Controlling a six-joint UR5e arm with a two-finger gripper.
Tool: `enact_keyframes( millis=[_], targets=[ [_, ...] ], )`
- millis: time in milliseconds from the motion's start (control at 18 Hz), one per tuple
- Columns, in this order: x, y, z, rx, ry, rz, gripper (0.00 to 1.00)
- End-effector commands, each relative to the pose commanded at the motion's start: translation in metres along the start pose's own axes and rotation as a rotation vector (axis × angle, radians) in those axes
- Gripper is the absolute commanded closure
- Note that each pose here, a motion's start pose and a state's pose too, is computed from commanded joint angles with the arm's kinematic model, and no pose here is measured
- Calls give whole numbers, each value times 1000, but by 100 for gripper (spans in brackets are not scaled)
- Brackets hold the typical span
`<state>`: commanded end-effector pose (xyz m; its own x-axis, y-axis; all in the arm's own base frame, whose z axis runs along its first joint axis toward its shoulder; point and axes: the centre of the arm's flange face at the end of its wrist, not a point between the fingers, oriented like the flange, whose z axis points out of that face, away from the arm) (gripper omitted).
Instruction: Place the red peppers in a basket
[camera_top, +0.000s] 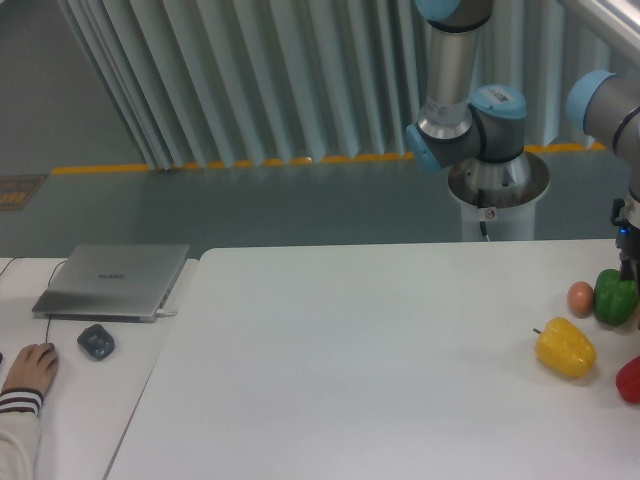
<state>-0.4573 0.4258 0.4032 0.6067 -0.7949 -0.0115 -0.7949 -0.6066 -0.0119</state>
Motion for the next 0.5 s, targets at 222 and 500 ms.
enact_keyframes(
  millis=[222, 500],
  targets=[
    [1, 0, 1, 1, 3, 0, 0],
    [3, -4, 0, 1, 1, 3, 0]
  ],
)
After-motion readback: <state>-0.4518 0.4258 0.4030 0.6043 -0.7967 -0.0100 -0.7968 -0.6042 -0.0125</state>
